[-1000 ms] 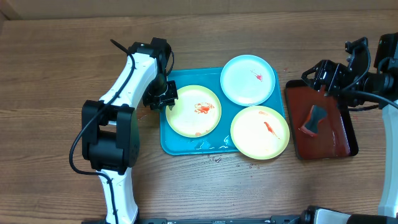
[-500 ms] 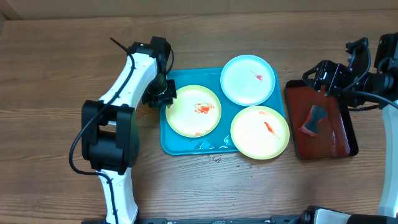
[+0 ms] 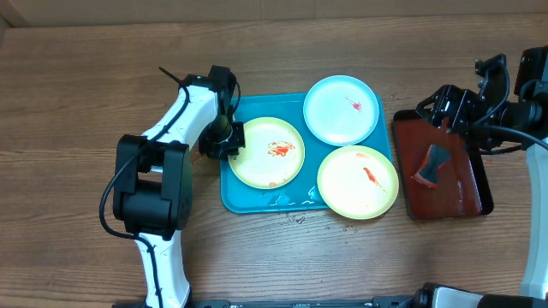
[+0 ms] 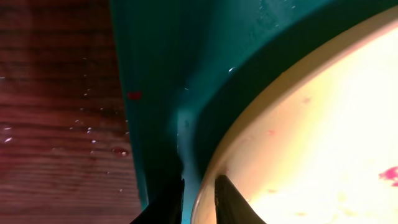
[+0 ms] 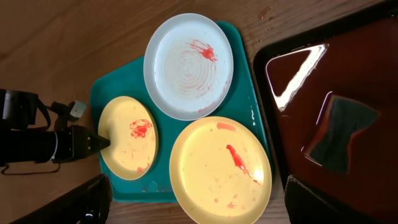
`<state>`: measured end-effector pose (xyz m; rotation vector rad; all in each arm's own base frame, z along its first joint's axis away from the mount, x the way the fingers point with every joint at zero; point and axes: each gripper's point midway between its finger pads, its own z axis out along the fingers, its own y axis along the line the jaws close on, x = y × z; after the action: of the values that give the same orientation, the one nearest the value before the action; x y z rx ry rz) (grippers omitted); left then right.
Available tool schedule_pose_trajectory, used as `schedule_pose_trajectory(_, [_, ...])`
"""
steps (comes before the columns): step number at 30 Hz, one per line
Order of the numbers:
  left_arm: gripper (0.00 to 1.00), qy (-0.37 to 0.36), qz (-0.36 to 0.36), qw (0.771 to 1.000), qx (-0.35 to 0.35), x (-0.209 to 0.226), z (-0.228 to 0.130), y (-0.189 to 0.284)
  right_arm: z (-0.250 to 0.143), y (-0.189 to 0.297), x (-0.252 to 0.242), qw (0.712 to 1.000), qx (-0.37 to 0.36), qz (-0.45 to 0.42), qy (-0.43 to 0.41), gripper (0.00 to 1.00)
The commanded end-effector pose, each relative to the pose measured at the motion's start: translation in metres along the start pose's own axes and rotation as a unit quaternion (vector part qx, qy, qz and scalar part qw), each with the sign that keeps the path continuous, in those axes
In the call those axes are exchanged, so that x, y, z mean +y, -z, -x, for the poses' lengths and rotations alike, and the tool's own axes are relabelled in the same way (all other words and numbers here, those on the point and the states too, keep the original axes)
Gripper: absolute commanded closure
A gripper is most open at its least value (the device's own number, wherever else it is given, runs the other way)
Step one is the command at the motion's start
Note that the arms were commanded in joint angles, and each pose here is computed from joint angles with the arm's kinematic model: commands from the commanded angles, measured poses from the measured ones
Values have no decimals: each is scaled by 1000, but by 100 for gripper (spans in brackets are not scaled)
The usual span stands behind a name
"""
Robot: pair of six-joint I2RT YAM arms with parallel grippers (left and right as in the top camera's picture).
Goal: Clean dirty plates on tray and stack at the side
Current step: 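Grip the left yellow plate rim with the left gripper, then grasp the green-orange sponge on the red tray with the right gripper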
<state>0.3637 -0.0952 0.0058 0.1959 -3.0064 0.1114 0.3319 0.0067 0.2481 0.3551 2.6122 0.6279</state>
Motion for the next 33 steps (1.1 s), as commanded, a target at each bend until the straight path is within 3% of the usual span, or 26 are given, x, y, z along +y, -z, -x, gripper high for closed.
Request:
schedule_pose_trajectory(1, [82, -9, -5, 1000, 14, 0, -8, -16, 8, 6, 0, 1000, -14, -7, 8, 11])
schedule_pose_trajectory(7, [84, -6, -5, 1000, 13, 2, -11, -28, 5, 2, -2, 1000, -1, -10, 2, 11])
schedule_pose_trajectory(10, [95, -7, -6, 1000, 14, 2, -12, -28, 4, -1, -4, 1000, 5, -10, -1, 12])
schedule_pose_trajectory(15, [96, -6, -11, 1000, 3, 1, -6, -28, 3, -4, -7, 1000, 10, -17, -7, 21])
schedule_pose_trajectory(21, [96, -9, -9, 999, -35, -1, 13, -18, 5, 3, -48, 985, -12, -135, -103, 34])
schedule_pose_trajectory(25, [96, -17, 1, 998, -53, 0, 23, -11, 8, 4, -69, 972, -24, -191, -133, 37])
schedule_pose_trajectory(33, [96, -20, 0, 998, -55, -2, 23, -11, -6, -42, -101, 956, 68, -231, -167, 40])
